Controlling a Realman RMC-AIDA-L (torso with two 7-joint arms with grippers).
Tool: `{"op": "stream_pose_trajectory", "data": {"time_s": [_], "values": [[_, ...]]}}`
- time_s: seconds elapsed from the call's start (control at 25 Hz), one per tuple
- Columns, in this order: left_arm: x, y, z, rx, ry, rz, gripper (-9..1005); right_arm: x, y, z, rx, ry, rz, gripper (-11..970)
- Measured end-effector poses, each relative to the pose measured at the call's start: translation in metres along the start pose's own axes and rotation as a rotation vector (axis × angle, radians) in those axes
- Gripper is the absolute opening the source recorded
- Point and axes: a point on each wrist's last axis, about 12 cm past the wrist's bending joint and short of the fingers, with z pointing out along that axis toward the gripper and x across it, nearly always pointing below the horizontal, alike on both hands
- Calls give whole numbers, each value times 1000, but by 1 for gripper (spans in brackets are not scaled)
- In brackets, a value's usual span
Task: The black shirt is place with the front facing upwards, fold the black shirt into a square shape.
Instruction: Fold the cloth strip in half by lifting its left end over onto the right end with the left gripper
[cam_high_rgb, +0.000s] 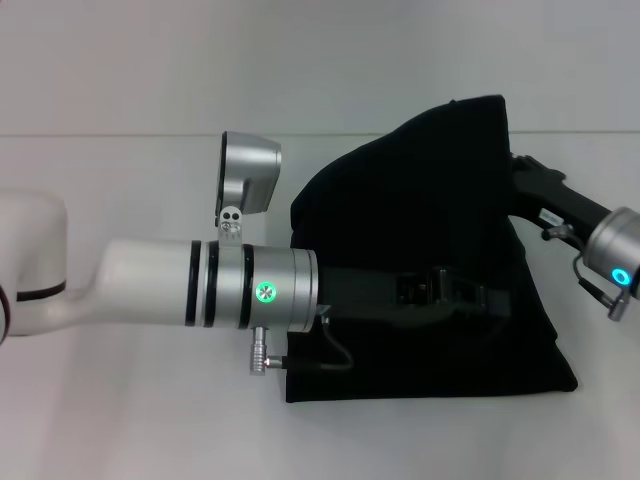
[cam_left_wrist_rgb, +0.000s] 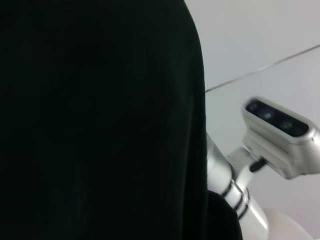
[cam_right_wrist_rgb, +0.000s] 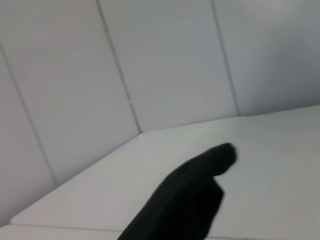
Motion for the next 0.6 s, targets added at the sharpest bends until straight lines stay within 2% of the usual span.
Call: {"op": "stream_pose_trajectory", "data": {"time_s": [0.04, 0.28, 0.4, 0.6], "values": [[0, 2, 2, -11, -6, 2, 67, 3, -5, -7, 23, -6, 11, 929], [-2, 12, 19, -100, -60, 22, 69, 5, -18, -17, 89, -1, -2, 929], [-1, 12, 26, -114, -53, 32, 71, 4, -24, -21, 119, 4, -11, 929], [1, 13, 27, -122, -54, 27, 73, 6, -29, -24, 154, 14, -10, 930]]}}
